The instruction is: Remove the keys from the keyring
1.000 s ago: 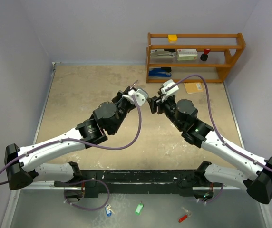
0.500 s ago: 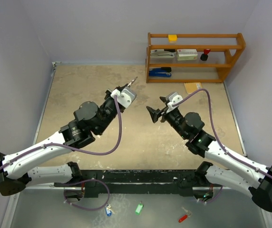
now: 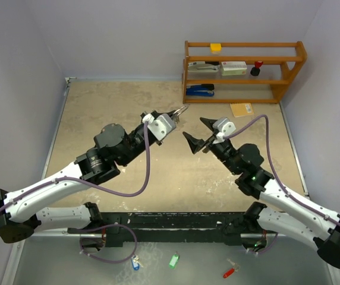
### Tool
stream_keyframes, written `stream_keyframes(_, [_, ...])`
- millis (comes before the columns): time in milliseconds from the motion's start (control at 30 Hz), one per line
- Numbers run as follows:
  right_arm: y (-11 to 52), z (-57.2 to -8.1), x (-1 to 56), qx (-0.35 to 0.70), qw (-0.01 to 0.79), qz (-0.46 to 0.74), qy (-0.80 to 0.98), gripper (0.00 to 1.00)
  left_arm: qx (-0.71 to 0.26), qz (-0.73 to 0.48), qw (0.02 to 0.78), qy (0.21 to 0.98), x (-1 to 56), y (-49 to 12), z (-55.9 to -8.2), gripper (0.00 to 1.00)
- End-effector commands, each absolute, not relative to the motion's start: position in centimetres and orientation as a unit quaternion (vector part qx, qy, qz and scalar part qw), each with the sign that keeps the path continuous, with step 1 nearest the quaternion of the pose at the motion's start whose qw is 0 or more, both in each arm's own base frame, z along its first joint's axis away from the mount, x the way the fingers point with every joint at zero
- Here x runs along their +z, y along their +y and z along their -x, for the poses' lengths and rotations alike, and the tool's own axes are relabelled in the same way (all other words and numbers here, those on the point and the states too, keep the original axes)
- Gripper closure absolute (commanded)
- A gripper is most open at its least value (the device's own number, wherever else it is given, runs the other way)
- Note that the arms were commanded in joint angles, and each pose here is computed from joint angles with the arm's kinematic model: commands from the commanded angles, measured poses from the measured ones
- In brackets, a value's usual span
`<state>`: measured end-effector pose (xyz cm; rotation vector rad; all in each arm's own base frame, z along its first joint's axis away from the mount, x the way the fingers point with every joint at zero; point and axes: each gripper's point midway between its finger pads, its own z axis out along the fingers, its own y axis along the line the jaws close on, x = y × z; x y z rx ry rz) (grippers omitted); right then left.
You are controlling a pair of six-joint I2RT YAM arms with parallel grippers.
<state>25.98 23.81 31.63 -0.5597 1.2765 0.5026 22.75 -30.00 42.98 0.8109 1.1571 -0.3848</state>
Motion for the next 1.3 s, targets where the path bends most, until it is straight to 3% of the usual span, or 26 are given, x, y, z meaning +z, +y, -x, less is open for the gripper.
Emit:
stream_keyframes(0, [23.1,-24.3,37.1,0.258,0.776,0.239,0.524,0.22,-0.211,-0.354,0.763,0.499,46.1,-30.4,-21.9,1.0])
stream_keyframes(1267, [24.9,-24.9,37.5,0.279,0.774,0.246,0.513,0.31,-0.269,-0.352,0.769,0.46,47.1,-32.2,-20.4,1.0])
